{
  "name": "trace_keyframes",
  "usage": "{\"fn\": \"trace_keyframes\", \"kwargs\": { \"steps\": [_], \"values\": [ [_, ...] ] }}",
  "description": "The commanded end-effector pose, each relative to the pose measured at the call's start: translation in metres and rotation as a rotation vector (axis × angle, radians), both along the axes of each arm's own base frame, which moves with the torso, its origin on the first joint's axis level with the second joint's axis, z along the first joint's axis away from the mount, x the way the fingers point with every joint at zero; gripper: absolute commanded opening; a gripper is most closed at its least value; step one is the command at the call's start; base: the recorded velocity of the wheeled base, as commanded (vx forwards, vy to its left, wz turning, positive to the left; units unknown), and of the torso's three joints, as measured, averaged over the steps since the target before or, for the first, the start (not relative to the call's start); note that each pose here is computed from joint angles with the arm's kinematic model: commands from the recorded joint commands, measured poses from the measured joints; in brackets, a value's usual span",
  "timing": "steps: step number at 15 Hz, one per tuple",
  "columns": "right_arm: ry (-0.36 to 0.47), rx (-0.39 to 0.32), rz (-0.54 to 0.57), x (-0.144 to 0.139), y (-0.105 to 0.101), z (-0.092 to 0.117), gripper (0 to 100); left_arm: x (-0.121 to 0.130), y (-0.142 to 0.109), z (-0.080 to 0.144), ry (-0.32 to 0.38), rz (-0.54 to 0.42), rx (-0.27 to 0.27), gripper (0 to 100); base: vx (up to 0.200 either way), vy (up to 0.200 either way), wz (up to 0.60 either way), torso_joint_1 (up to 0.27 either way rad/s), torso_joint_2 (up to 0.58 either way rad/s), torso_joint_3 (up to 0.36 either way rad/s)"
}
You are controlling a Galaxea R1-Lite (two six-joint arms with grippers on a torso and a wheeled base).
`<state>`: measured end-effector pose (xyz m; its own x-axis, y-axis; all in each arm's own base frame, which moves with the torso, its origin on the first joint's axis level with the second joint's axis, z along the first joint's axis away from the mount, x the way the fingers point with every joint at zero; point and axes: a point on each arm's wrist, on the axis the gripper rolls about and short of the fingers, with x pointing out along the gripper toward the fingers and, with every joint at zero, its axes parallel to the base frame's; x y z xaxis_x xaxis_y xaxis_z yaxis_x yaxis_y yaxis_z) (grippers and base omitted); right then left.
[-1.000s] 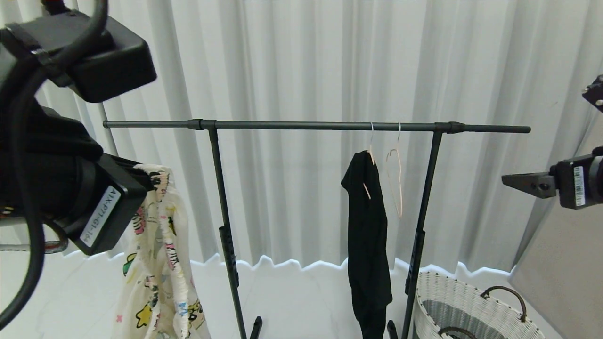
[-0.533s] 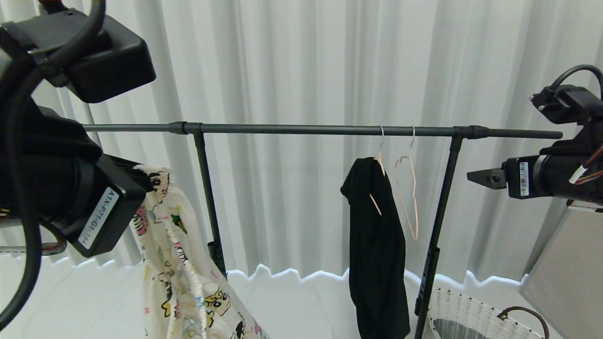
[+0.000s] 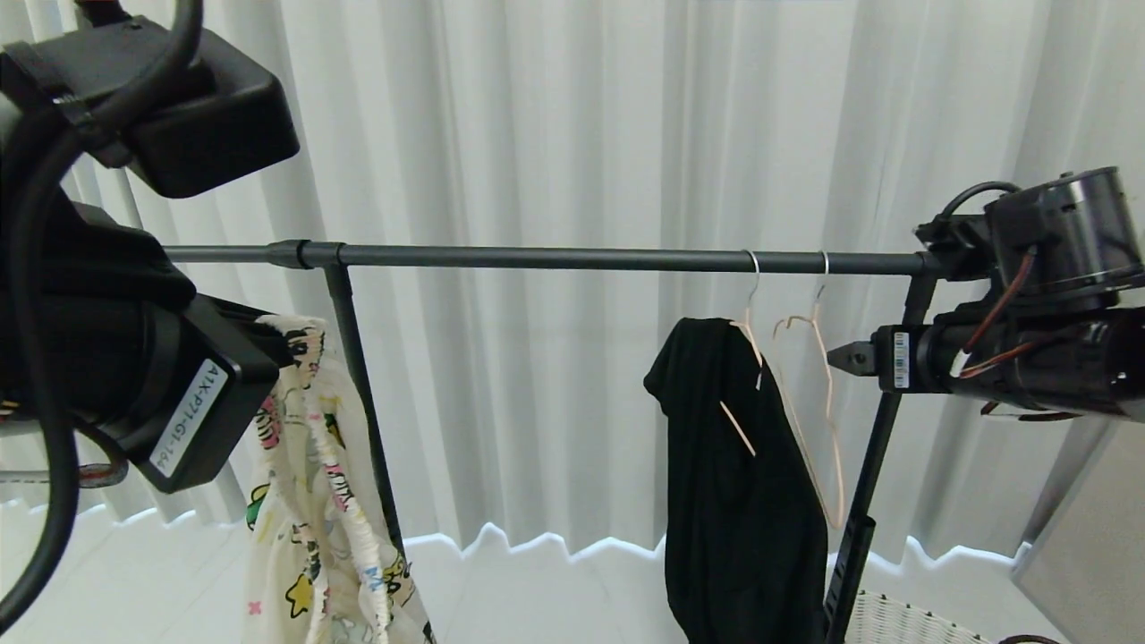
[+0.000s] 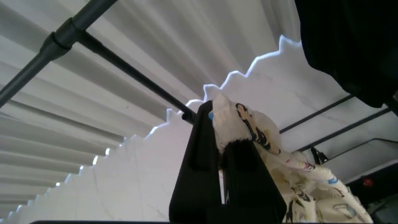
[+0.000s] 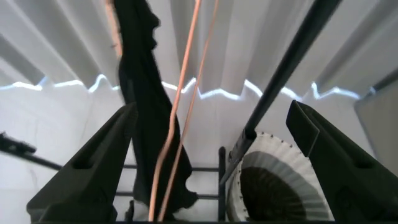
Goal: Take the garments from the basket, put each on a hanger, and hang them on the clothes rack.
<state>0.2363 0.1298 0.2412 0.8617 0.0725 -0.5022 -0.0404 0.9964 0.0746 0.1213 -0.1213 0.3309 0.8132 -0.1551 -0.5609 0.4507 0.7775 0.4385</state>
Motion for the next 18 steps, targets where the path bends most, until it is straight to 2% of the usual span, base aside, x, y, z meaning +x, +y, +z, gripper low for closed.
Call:
{"fn": "trace_keyframes", "kwargs": {
  "steps": [1,9,18],
  "values": [
    [0.052,-0.017,-0.028,0.016,0.016,-0.021,100,-0.001,0.000,-0.001,0.003,0.000,0.003,0,0.000,0.000,0.00,0.000,0.00,0.000],
    [0.159,0.059,-0.149,0.047,0.034,-0.061,100,-0.001,0.002,-0.003,-0.009,0.032,0.018,0,0.000,0.000,0.00,0.000,0.00,0.000],
    [0.202,0.022,-0.182,0.053,0.024,-0.069,100,0.000,0.001,-0.003,-0.008,0.031,0.021,0,0.000,0.000,0.00,0.000,0.00,0.000]
  ]
}}
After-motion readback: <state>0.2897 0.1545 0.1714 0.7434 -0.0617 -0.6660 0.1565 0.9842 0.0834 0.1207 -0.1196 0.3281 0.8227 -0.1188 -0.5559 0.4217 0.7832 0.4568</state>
